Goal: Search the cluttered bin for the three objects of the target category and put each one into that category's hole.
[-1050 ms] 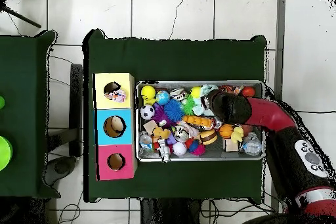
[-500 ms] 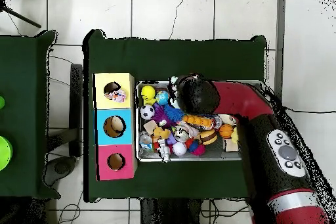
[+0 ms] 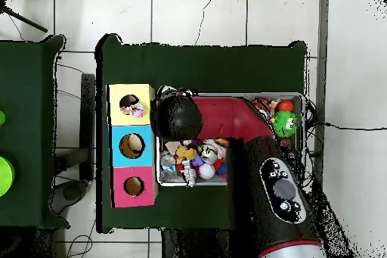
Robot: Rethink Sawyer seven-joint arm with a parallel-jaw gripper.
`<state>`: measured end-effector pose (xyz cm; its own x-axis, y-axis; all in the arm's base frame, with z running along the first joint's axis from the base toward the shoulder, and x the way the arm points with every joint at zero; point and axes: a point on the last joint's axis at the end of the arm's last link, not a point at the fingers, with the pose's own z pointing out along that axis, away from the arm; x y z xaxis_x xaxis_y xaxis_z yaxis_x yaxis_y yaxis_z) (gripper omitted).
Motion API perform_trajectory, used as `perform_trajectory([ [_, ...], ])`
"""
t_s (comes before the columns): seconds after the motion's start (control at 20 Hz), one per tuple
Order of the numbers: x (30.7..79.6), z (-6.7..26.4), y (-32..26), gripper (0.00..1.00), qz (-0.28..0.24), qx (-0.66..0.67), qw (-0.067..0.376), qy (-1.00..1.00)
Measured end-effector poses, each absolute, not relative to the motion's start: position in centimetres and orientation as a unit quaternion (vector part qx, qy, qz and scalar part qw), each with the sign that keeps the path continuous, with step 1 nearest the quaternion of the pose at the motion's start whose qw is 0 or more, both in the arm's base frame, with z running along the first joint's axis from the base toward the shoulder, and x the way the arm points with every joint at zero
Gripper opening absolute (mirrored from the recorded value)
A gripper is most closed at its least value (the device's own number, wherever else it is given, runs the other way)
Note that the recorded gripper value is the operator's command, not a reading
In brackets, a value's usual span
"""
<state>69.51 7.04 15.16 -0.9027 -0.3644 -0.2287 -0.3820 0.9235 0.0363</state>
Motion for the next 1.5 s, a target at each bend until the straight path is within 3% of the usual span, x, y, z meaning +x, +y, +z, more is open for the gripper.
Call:
perform_trajectory([
  [0.35,66.2,14.8,7.0,0.0,0.051,-0.145,0.077,0.985],
  [0.85,62.6,14.1,-0.1,0.0,0.053,-0.084,0.045,0.994],
  [0.9,61.6,14.3,-1.7,1.0,0.051,-0.071,0.04,0.995],
  [1.5,59.8,14.2,-3.1,1.0,0.052,-0.057,0.027,0.997],
])
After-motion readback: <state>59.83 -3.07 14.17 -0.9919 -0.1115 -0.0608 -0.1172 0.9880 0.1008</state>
